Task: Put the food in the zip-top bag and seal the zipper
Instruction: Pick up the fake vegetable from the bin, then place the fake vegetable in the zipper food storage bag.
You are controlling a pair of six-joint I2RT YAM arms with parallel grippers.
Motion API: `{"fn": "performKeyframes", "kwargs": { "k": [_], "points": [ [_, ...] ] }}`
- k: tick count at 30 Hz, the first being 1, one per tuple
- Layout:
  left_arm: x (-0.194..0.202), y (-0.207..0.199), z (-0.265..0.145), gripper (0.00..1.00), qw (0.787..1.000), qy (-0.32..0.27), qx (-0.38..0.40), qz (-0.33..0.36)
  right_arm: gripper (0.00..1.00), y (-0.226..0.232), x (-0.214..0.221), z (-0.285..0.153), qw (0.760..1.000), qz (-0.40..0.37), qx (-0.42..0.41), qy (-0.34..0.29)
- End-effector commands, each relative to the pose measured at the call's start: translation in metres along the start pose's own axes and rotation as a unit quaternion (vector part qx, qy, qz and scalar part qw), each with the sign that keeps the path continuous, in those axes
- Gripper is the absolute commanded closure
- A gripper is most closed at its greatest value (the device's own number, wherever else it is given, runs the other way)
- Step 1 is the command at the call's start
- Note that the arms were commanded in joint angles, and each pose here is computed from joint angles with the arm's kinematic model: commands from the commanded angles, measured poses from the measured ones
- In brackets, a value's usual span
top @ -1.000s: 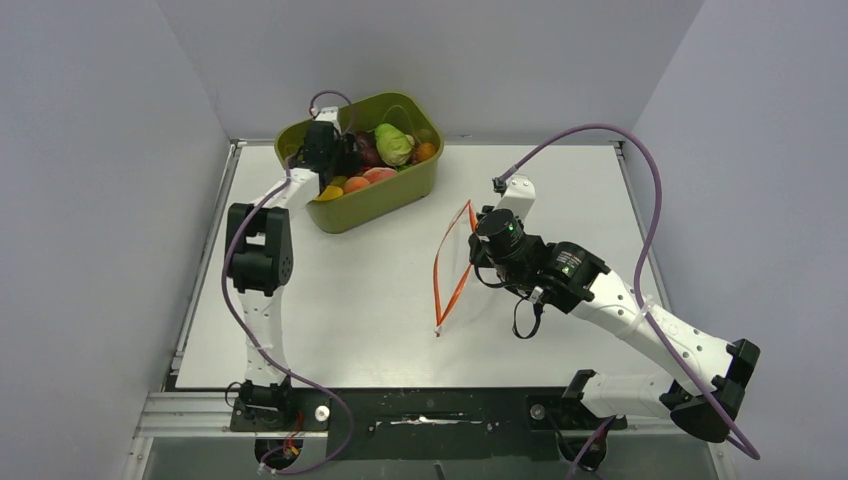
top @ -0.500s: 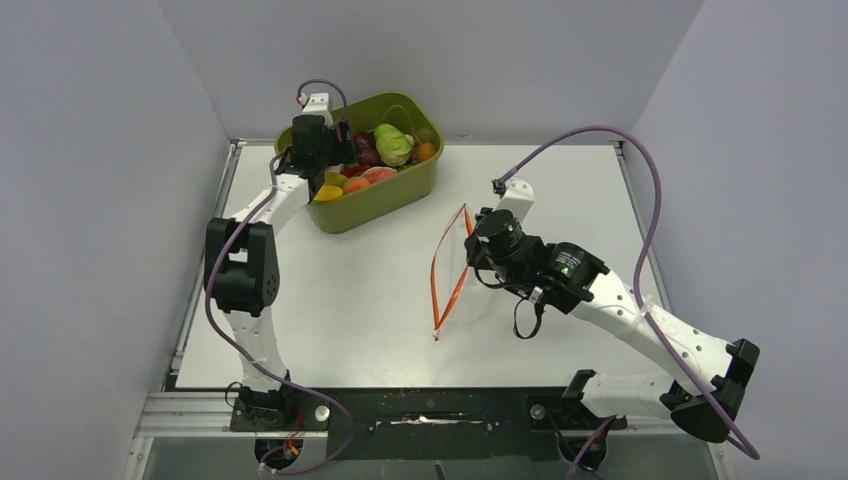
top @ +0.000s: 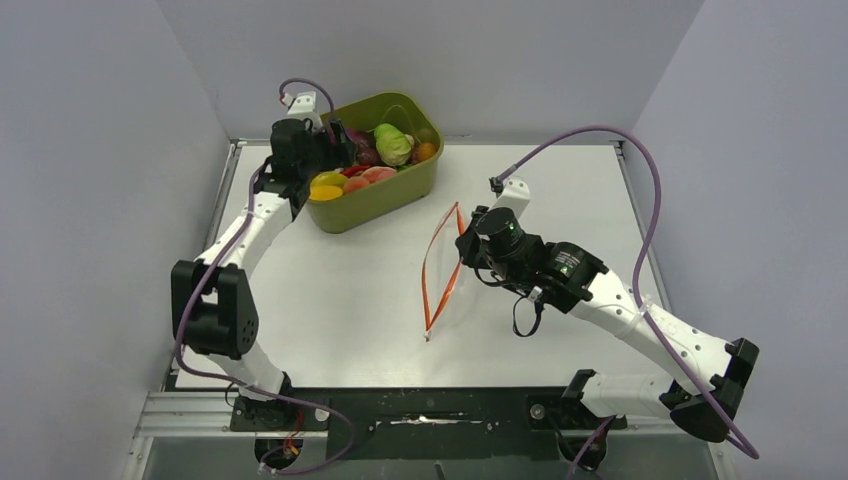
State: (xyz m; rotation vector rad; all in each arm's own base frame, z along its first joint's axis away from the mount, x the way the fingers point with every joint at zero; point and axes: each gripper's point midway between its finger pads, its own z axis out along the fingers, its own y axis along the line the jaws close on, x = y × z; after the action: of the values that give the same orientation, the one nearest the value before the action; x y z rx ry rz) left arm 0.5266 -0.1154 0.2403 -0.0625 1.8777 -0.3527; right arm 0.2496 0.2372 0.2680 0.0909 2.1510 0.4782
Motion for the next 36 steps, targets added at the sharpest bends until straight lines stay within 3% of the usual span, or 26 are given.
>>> {"fn": "performKeyframes", "kwargs": {
  "k": [1,10,19,27,36],
  "points": [
    [-0.027,-0.043,-0.050,0.70,0.996,-0.027,0.083,-0.026,1.00,0.017,-0.013,0.002,0.999,0.036,-0.036,-0.020],
    [0.009,-0.101,-0.113,0.70,0.982,0.013,0.186,-0.042,1.00,0.018,-0.009,0.007,0.997,0.056,-0.042,-0.022],
    [0.022,-0.140,-0.189,0.70,0.954,0.045,0.285,-0.081,1.00,0.028,-0.007,0.014,0.996,0.072,-0.058,-0.010],
    [0.014,-0.175,-0.258,0.70,0.906,0.030,0.398,-0.143,1.00,0.039,-0.011,0.019,0.993,0.090,-0.076,-0.005],
    [0.024,-0.198,-0.294,0.71,0.864,0.054,0.463,-0.190,1.00,0.054,-0.016,0.022,0.988,0.118,-0.103,-0.004]
  ]
}}
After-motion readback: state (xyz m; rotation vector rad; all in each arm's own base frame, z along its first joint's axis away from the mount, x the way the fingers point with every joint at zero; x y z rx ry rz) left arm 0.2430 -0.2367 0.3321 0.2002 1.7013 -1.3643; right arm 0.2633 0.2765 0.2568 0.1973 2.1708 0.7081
